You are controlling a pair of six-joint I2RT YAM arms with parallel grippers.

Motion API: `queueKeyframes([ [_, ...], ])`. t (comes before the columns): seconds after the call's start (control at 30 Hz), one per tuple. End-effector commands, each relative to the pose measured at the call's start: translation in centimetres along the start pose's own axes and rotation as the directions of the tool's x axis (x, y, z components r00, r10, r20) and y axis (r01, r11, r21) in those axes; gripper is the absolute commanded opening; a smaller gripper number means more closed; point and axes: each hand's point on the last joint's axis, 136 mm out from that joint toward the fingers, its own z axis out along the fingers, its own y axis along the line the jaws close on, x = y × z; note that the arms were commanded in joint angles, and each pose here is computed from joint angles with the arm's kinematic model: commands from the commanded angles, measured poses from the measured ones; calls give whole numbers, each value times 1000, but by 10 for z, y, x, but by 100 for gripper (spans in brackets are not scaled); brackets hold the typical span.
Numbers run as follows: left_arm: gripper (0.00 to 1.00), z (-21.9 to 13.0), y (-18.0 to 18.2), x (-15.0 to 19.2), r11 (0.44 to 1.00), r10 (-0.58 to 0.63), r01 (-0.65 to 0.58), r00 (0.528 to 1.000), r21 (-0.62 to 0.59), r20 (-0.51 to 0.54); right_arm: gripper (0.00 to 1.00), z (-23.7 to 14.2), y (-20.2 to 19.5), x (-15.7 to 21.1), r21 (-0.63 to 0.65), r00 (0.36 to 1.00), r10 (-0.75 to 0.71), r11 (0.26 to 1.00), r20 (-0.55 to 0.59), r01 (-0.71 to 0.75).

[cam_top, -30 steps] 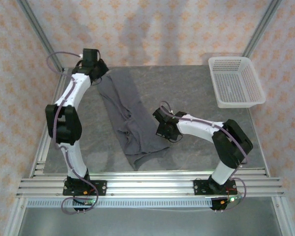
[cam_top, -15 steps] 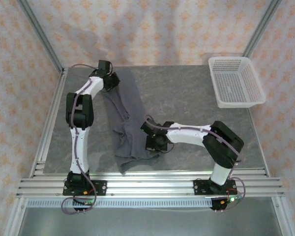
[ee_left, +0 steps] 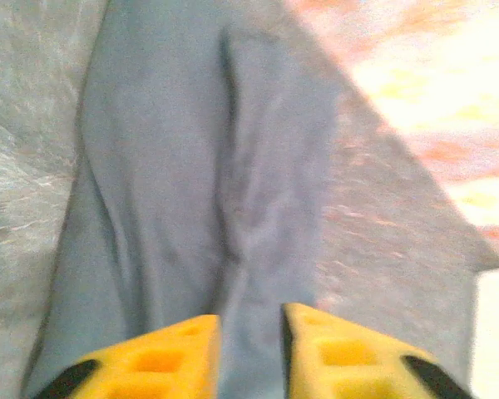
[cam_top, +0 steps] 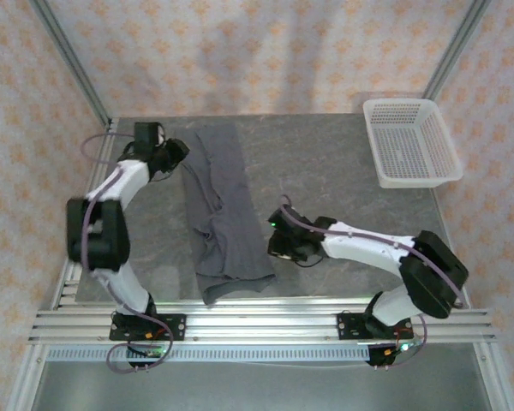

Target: Fold the inside-out t-shirt

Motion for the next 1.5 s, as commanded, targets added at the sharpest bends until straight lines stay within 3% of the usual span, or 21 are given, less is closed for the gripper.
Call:
queueKeyframes([
  [0.0, 42, -53, 13, 56, 1000, 1, -3, 996, -23, -84, 38, 11, -8, -2, -35, 1000, 0, 999, 1, 0],
  [0.13, 51, -103, 51, 127, 994, -7, -15, 981, -111, -196, 40, 23, 11, 20, -120, 989, -44, 992, -138, 28],
  [0.33, 53, -160, 90, 204, 973, -118, 42, 935, -227, -333, 43, 32, 29, 29, -186, 980, -39, 983, -194, 2],
  [0.57, 58, -182, 121, 282, 940, -298, 165, 820, -298, -488, 41, 33, 52, 39, -228, 966, -66, 974, -249, 7],
  [0.77, 61, -187, 148, 323, 924, -342, 162, 756, -347, -558, 28, 39, 45, 47, -196, 961, -61, 981, -269, 7],
  [0.87, 67, -175, 149, 332, 922, -370, 212, 731, -325, -574, 20, 40, 43, 45, -183, 964, -49, 983, -261, 1],
  [0.97, 68, -167, 147, 326, 930, -347, 201, 757, -307, -554, 12, 37, 43, 42, -171, 969, -42, 985, -244, 0],
  [1.13, 68, -149, 145, 322, 932, -346, 218, 771, -289, -534, 9, 35, 44, 38, -162, 972, -39, 987, -231, 1],
  [1.3, 67, -141, 141, 304, 944, -314, 226, 835, -240, -451, 7, 35, 40, 40, -141, 970, -44, 990, -239, 10],
  [1.47, 64, -128, 145, 296, 934, -351, 295, 860, -201, -371, 7, 36, 40, 39, -136, 971, -38, 991, -236, 6],
])
